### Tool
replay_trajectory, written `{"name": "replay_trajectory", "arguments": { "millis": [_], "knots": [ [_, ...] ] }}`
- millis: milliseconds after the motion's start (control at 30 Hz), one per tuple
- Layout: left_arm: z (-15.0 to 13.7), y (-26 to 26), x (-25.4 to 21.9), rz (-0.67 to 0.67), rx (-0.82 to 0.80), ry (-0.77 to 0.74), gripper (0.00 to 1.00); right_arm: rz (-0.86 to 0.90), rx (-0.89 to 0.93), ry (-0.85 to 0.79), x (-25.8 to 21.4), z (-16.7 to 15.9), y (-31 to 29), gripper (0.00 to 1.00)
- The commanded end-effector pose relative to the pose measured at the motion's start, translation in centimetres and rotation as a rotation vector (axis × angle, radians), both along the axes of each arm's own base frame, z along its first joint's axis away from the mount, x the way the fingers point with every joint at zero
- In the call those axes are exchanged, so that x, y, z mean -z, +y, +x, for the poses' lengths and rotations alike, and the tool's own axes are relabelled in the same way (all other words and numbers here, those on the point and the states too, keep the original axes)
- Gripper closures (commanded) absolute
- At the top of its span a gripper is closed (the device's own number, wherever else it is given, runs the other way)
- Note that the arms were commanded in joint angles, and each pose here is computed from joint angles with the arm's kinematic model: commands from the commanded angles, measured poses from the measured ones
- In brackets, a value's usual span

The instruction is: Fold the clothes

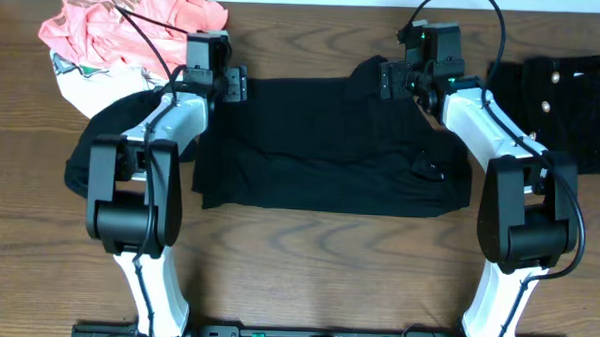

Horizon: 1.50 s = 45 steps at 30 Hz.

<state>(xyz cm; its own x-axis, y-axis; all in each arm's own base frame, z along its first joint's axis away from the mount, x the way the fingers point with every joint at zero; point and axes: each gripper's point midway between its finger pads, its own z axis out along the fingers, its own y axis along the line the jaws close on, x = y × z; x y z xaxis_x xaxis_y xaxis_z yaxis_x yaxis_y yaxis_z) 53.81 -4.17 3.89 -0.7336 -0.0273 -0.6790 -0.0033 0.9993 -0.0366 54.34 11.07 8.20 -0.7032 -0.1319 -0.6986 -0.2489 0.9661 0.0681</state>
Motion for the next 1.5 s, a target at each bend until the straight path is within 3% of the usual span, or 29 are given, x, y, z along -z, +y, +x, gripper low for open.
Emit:
{"name": "replay_trajectory", "arguments": {
  "millis": [0,300,333,400,467,633,1033,1233,1300,1367,1467],
  "knots": [
    [0.5,0.3,1.1,0.018,-0.001,0.003,0.22,-0.017,-0.014,-0.012,0.1,0.3,0.2,0.14],
    [0.5,0.9,3.3,0.016,-0.015,0.032,0.22,-0.015,-0.013,-0.019,0.5,0.7,0.2,0.16],
    [0.4,0.9,3.4,0.017,-0.015,0.034,0.27,-0.016,-0.013,-0.017,0.8,0.7,0.2,0.17],
    [0.4,0.9,3.4,0.017,-0.015,0.036,0.64,-0.015,-0.013,-0.012,1.3,0.8,0.2,0.17],
    [0.2,0.8,3.5,0.007,-0.020,0.044,0.72,-0.009,-0.020,-0.004,1.8,0.7,0.4,0.17],
    [0.2,0.7,3.6,0.003,-0.016,0.048,0.70,-0.007,-0.028,-0.008,1.8,0.8,0.8,0.18],
    [0.5,0.8,4.8,0.006,-0.018,0.045,0.43,-0.003,-0.038,-0.006,1.8,0.6,1.2,0.18],
    [0.3,0.8,6.1,0.007,-0.018,0.064,0.42,-0.002,-0.038,-0.008,1.8,0.7,1.3,0.18],
    [0.3,0.8,6.1,0.007,-0.018,0.063,0.58,-0.002,-0.038,-0.010,1.8,0.7,1.3,0.19],
    [0.3,0.8,6.1,0.006,-0.018,0.064,0.87,-0.002,-0.038,-0.009,1.8,0.7,1.3,0.20],
    [-0.1,0.7,6.4,0.005,-0.020,0.081,0.94,-0.002,-0.038,-0.010,1.8,0.7,1.3,0.21]
  ]
}}
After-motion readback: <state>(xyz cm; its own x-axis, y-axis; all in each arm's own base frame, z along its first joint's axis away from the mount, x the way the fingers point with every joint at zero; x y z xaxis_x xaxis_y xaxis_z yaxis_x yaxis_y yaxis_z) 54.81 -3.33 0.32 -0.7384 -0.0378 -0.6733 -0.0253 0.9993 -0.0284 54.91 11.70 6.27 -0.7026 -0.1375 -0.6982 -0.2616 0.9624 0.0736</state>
